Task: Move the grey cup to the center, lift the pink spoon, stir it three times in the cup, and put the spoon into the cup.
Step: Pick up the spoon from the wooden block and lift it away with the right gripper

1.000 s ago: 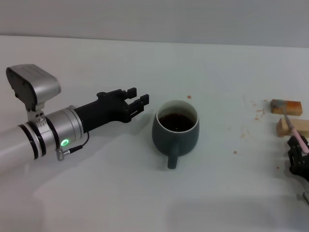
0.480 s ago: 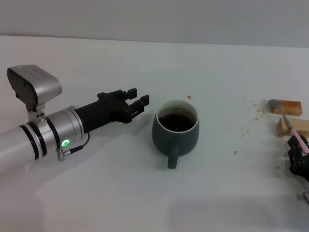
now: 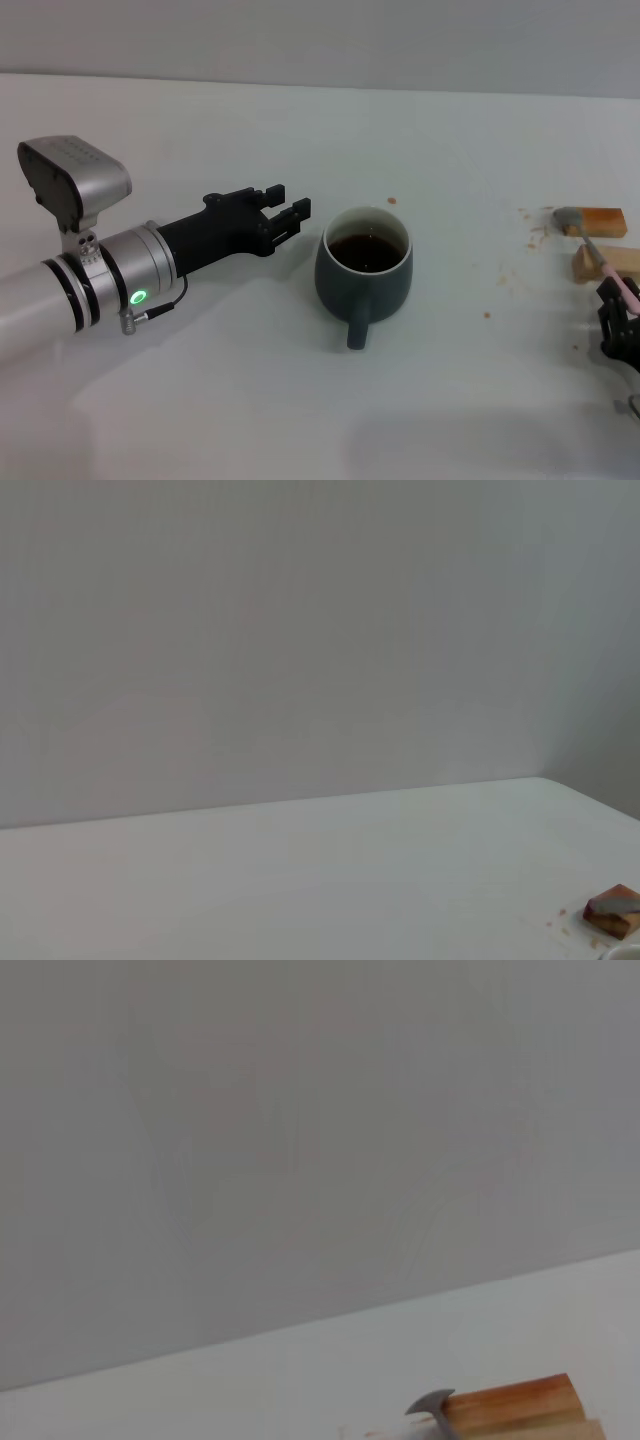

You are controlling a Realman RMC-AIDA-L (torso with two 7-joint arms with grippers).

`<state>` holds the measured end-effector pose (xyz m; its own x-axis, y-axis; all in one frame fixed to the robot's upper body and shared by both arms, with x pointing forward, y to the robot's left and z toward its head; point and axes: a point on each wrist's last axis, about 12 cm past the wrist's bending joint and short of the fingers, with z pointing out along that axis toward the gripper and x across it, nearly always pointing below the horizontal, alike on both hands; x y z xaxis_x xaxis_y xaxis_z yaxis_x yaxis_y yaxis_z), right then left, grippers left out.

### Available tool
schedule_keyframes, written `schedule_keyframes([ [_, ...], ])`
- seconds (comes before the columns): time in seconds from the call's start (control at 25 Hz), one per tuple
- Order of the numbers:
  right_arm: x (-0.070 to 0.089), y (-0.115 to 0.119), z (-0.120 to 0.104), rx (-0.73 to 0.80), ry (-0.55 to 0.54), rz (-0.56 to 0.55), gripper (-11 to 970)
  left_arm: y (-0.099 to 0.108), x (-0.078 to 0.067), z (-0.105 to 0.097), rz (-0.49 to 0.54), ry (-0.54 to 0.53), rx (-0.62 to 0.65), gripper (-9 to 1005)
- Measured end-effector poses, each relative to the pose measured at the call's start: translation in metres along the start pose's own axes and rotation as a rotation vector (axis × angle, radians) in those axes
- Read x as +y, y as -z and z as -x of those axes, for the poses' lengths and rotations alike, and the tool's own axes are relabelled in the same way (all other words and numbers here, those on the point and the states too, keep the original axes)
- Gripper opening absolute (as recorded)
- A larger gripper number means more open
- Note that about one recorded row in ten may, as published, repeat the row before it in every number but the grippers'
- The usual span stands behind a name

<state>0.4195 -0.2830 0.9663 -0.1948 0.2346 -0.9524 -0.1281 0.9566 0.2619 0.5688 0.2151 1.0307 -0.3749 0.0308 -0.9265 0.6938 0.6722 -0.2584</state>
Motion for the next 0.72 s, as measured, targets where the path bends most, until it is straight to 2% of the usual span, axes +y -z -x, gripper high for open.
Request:
schedule_keyframes([
  [0.72,0.0011,-0.0010,0.0032,-0.024,0.000,0.008,140,-0.0010,-0.0004,0.0004,0.000,-0.001,-0.001,430],
])
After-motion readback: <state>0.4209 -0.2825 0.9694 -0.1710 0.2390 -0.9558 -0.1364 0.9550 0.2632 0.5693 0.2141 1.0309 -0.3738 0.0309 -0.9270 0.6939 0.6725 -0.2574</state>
